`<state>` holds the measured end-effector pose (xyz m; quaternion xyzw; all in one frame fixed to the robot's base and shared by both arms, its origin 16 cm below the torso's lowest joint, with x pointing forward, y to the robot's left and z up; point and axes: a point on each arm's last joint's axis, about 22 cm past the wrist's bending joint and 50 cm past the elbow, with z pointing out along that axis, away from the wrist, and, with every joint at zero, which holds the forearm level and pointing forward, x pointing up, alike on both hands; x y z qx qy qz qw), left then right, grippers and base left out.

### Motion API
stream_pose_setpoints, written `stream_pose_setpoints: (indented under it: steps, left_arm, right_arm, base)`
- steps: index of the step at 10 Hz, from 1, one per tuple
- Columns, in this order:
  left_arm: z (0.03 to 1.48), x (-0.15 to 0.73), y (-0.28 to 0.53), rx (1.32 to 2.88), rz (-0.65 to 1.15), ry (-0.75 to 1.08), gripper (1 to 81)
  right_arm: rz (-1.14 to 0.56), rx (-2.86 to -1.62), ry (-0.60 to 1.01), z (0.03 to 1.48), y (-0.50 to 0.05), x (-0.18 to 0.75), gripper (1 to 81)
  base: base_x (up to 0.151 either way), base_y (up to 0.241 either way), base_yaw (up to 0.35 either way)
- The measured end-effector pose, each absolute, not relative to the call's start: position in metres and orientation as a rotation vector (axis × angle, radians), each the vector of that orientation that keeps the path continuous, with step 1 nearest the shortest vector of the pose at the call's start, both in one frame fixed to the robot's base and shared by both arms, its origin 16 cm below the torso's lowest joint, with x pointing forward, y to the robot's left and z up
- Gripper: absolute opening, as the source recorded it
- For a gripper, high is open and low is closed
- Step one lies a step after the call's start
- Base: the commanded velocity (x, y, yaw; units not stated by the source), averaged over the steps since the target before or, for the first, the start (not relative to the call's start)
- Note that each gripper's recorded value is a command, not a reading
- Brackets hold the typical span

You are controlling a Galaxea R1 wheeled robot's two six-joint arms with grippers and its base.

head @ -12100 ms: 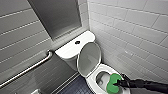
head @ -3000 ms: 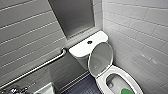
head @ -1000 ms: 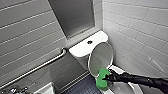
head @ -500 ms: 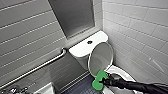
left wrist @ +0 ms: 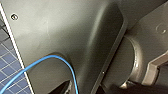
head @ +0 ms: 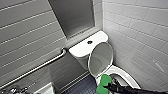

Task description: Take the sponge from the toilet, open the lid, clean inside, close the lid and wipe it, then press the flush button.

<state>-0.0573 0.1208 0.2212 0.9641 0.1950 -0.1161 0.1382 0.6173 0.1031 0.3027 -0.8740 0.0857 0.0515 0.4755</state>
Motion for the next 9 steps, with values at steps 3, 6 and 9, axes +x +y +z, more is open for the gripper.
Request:
stream_pose_setpoints:
  steps: [3,6,9]
  left_arm:
    - [0.221,-0.057,0.121,2.788,-0.336,0.564,81.1]
    - [0.221,-0.057,0.121,2.788,-0.336,0.563,81.1]
    - [0.221,-0.057,0.121,2.788,-0.335,0.563,81.1]
  right_arm:
    - [0.123,-2.127,0.232,0.302,0.053,0.602,1.0]
    - [0.147,-2.145,0.25,0.305,0.004,0.584,1.0]
    - [0.211,-2.156,0.271,0.313,-0.035,0.549,1.0]
  base:
    - [0.0,0.0,0.0]
    - [0.0,0.0,0.0]
    - [0.0,0.0,0.0]
